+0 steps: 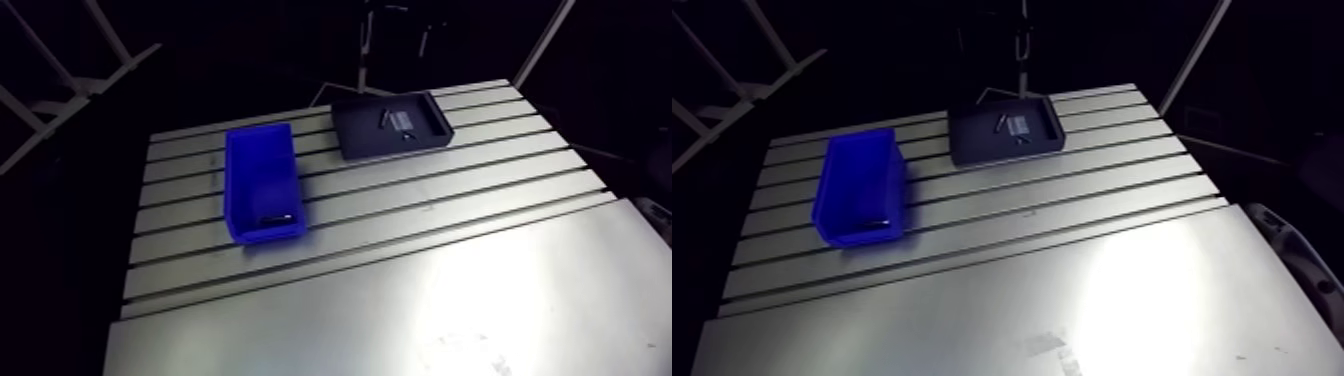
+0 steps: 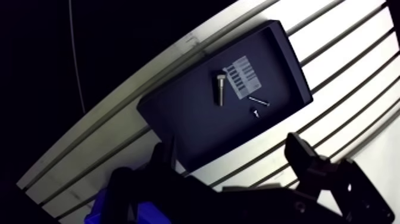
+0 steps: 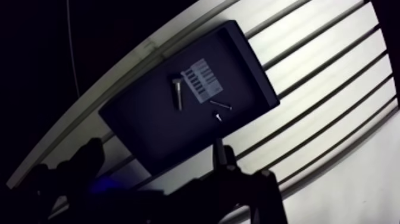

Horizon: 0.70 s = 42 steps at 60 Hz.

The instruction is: Pick up the M10 bolt from the tray and put it into the blue bin.

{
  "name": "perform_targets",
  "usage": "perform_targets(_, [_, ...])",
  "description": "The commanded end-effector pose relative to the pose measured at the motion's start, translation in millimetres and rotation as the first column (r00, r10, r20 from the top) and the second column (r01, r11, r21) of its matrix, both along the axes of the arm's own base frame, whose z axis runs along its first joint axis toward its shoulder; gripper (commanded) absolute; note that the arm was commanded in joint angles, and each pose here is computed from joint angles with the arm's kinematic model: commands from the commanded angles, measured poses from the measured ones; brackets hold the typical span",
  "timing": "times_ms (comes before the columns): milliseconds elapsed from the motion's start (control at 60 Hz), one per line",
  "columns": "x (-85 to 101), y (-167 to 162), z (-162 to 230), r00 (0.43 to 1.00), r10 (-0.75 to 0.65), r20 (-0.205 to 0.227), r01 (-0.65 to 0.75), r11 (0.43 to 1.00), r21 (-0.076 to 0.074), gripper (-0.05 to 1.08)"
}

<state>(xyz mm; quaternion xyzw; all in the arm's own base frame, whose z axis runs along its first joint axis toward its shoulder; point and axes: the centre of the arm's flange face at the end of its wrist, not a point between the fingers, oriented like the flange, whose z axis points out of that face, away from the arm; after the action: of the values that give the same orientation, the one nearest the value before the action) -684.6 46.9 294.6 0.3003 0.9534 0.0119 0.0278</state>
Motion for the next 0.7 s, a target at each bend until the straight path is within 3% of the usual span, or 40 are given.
perform_targets(17, [0.8,5,-20,1.0,-0.007,0.028,0.007,1.0,-0.001,0.01])
perform_targets(350, [-2.7,13,-47,0.999,-0.018,0.046,0.018,1.0,-0.005,0.29])
perform_targets(700, [-8.0,14,-74,0.998,-0.015,0.055,0.015,1.0,-0.008,0.38])
